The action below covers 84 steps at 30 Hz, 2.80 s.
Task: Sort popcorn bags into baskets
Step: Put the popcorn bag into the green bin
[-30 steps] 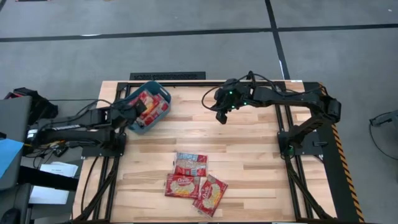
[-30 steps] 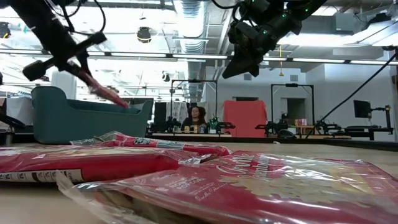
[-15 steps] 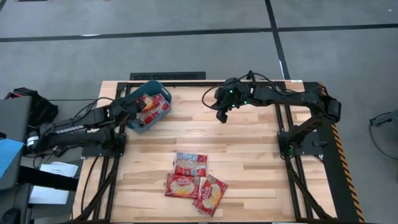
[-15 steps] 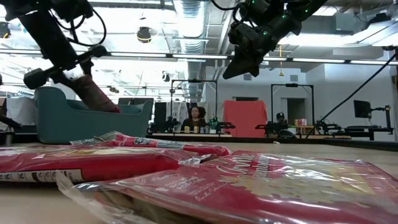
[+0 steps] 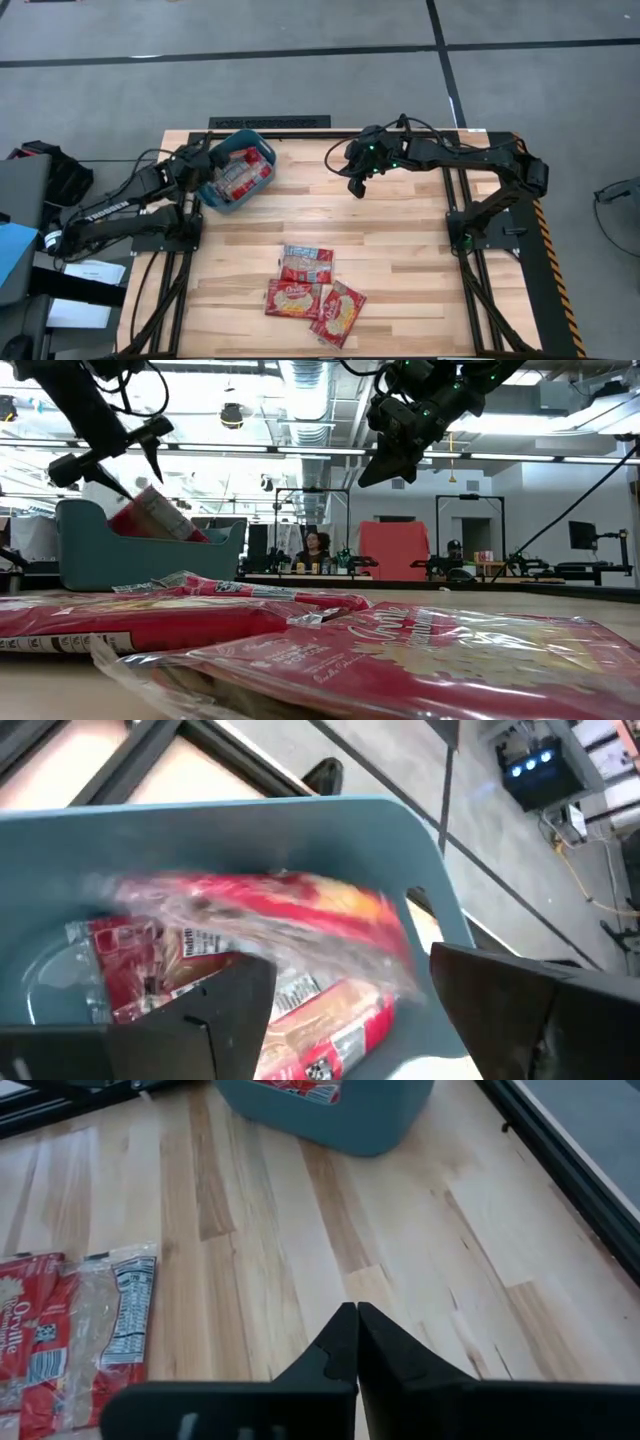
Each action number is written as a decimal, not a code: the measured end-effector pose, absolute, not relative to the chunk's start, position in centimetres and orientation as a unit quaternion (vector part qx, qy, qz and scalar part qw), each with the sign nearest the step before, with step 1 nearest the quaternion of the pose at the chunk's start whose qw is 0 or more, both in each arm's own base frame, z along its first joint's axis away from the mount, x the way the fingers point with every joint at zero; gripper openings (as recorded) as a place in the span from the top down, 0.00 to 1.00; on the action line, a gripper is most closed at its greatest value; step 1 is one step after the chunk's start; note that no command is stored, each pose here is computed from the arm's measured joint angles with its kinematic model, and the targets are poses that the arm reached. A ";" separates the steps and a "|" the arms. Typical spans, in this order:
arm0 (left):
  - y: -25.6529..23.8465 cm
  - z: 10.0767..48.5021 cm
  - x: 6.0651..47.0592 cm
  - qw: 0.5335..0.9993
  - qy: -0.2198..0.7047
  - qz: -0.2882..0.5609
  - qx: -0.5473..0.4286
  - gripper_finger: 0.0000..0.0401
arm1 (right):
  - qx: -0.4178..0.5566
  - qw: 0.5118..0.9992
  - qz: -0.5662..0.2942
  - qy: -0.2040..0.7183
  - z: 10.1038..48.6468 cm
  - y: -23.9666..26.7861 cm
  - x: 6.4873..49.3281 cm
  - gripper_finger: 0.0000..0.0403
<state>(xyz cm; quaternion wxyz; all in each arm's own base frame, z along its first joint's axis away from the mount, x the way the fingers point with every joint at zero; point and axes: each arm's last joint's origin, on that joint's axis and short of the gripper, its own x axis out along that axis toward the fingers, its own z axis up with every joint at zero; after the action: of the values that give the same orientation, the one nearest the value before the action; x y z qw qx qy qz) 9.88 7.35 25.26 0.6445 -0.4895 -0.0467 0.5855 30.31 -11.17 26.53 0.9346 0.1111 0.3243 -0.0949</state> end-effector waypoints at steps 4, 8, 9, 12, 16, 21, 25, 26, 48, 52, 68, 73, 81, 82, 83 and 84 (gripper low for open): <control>7.4 25.9 9.9 0.663 -0.027 0.566 -0.490 0.37 | 0.111 0.935 -0.095 0.324 26.5 -11.2 30.3 0.92; 7.4 26.3 10.0 0.670 -0.022 0.553 -0.495 0.37 | 0.111 0.935 -0.095 0.324 26.5 -11.2 30.3 0.90; 7.4 26.4 10.0 0.673 -0.020 0.552 -0.492 0.37 | 0.111 0.935 -0.095 0.324 26.5 -11.2 30.3 0.90; 7.5 26.1 10.2 0.674 -0.005 0.556 -0.486 0.37 | 0.111 0.934 -0.095 0.325 26.5 -11.2 30.3 0.91; 7.8 25.0 10.7 0.670 0.027 0.568 -0.478 0.37 | 0.110 0.935 -0.094 0.325 26.5 -11.2 30.3 0.93; 8.5 23.3 11.9 0.667 0.090 0.592 -0.444 0.44 | 0.104 0.935 -0.092 0.326 26.5 -11.2 30.3 0.95; 9.1 23.3 13.4 0.701 0.102 0.549 -0.443 0.56 | 0.103 0.935 -0.092 0.327 26.5 -11.2 30.3 0.94; 9.1 23.6 14.0 0.726 0.101 0.513 -0.447 0.59 | 0.104 0.934 -0.092 0.329 26.5 -11.1 30.3 0.93; -4.0 20.3 23.0 0.785 0.298 0.119 -0.530 0.48 | 0.114 0.902 0.023 0.415 20.9 -7.3 28.8 0.89; -5.4 18.6 24.6 0.767 0.293 0.123 -0.558 0.34 | 0.116 0.896 0.040 0.426 19.9 -5.8 28.7 0.89; -9.3 13.3 24.9 0.722 0.315 0.237 -0.569 0.21 | 0.181 0.910 0.006 0.373 18.5 1.2 29.4 0.88; -10.5 11.6 25.5 0.726 0.304 0.234 -0.571 0.21 | 0.176 0.911 -0.017 0.373 18.5 3.2 29.2 0.89; -10.9 9.7 27.0 0.726 0.276 0.206 -0.595 0.26 | 0.166 0.906 -0.036 0.387 16.4 5.6 29.8 0.95; -10.8 9.7 27.0 0.724 0.277 0.209 -0.596 0.28 | 0.169 0.905 -0.034 0.389 15.9 5.9 30.1 0.96; -10.7 9.6 27.0 0.722 0.276 0.213 -0.598 0.31 | 0.173 0.901 -0.037 0.397 15.2 6.1 30.2 0.96; -10.6 9.6 27.1 0.720 0.277 0.219 -0.597 0.35 | 0.175 0.897 -0.037 0.404 14.5 6.3 30.4 0.96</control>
<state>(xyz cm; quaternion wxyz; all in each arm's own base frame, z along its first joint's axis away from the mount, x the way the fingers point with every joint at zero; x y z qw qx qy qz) 27.06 -10.58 9.58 0.7204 -0.5971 0.2770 0.2187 30.38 6.31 14.45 0.8971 0.1747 0.4042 -0.0368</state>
